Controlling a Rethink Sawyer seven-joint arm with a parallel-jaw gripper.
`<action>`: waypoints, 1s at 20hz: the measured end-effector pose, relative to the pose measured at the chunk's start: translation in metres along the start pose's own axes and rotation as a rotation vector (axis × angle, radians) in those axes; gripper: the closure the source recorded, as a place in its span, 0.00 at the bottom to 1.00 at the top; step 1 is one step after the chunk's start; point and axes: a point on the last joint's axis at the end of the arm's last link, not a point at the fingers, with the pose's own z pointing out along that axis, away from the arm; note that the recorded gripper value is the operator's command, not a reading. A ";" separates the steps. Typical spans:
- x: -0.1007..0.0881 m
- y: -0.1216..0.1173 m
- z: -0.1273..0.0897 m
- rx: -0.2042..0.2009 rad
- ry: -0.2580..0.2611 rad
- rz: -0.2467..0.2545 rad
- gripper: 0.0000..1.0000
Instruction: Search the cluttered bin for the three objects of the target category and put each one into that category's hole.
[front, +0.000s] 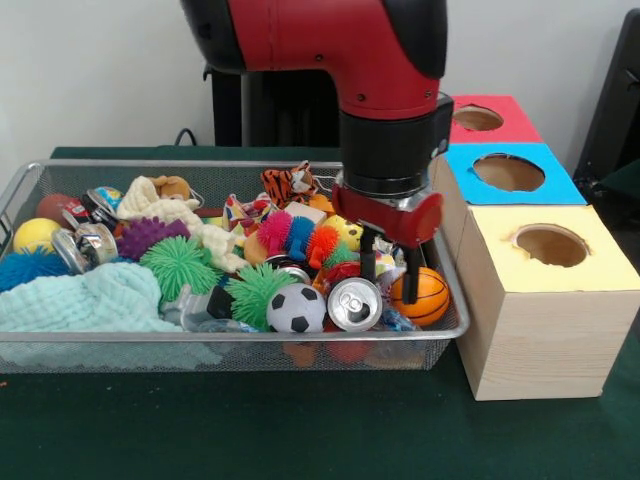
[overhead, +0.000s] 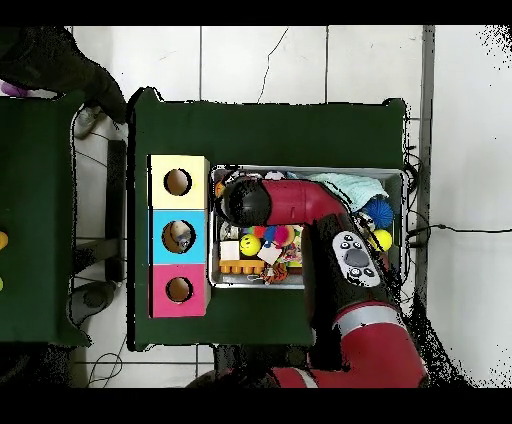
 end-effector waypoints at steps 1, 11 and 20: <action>-0.005 -0.002 -0.003 0.000 -0.004 0.007 0.00; -0.042 -0.019 -0.033 0.026 -0.018 0.048 0.00; -0.036 -0.017 -0.027 0.030 -0.011 0.037 0.00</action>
